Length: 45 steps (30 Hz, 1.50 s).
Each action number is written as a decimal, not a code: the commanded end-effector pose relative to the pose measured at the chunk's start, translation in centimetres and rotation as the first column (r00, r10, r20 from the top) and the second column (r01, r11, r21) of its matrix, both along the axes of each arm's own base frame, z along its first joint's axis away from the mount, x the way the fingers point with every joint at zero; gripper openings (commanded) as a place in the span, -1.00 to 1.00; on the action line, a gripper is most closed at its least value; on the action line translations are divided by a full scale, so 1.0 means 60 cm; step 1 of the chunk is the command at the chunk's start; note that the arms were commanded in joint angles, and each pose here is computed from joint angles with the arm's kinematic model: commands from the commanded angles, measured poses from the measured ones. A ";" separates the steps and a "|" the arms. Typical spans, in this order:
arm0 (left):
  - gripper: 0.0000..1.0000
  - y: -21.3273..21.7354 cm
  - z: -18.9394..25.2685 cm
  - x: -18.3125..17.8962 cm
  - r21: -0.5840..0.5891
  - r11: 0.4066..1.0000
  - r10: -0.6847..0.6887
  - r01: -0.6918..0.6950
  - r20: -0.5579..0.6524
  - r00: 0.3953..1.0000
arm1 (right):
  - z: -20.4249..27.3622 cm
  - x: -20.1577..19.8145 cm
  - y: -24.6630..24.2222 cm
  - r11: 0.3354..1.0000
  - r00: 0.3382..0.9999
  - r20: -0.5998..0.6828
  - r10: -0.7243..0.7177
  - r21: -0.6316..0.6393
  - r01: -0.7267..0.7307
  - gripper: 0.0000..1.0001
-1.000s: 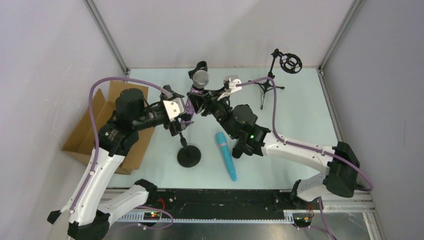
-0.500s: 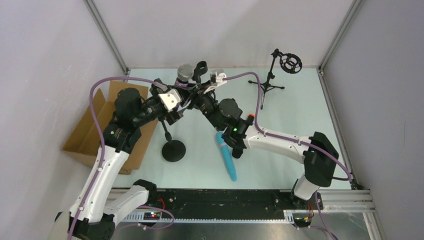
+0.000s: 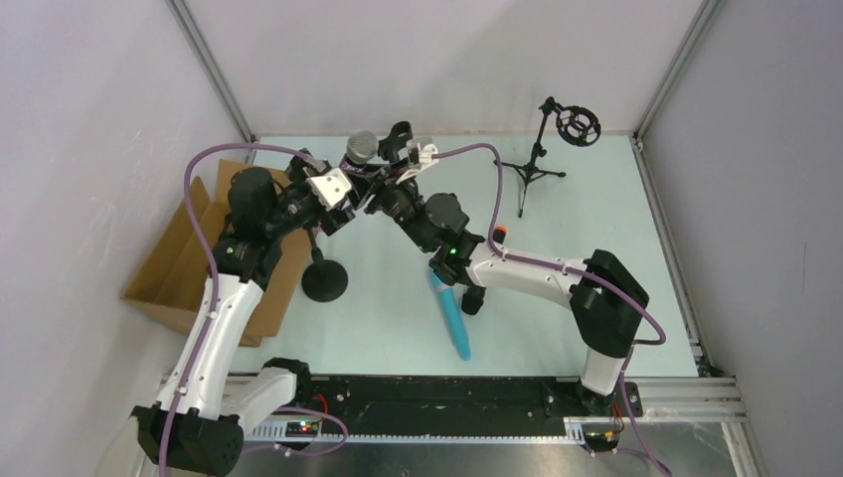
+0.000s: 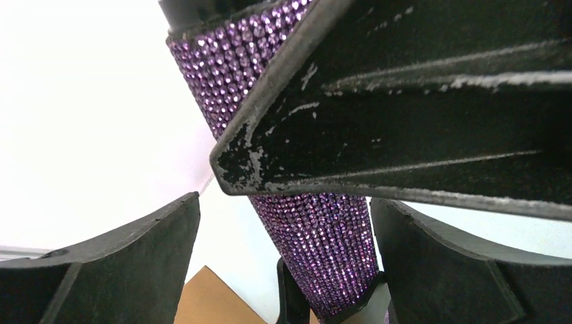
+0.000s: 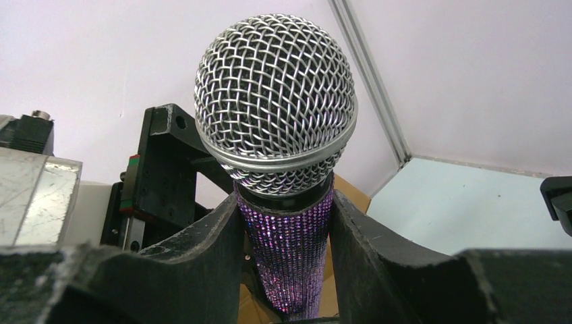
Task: Attach the microphones to the stand
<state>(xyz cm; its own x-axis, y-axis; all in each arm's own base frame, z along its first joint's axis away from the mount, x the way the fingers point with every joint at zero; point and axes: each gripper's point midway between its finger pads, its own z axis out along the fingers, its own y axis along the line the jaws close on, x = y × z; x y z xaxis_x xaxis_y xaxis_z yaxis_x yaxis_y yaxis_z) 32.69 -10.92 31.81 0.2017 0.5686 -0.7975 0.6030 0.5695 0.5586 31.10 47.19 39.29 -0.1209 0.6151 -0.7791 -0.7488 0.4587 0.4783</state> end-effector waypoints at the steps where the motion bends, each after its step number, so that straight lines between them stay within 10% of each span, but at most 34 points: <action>1: 0.99 0.013 0.018 0.014 0.010 1.000 0.012 -0.012 0.083 0.997 | 0.150 -0.057 -0.037 0.961 0.987 0.144 0.075 0.253 -0.110 -0.97; 11: 0.99 0.008 0.011 -0.010 -0.051 0.999 0.013 -0.010 0.052 0.999 | 0.103 -0.057 0.000 0.981 0.986 0.060 0.156 0.105 -0.161 -0.71; 14: 0.97 0.011 0.017 -0.013 -0.059 0.998 0.024 -0.021 0.056 0.998 | 0.099 -0.067 0.004 0.979 0.982 0.049 0.183 0.082 -0.186 -0.39; 20: 0.97 0.024 0.031 -0.015 -0.057 0.996 0.070 -0.066 0.083 0.994 | 0.093 -0.068 -0.002 0.982 0.983 0.011 0.185 0.039 -0.185 0.91; 45: 0.97 0.051 0.134 -0.058 -0.180 0.972 0.185 -0.152 0.183 0.966 | 0.017 -0.056 -0.169 0.978 0.984 -0.164 0.064 -0.188 -0.095 0.99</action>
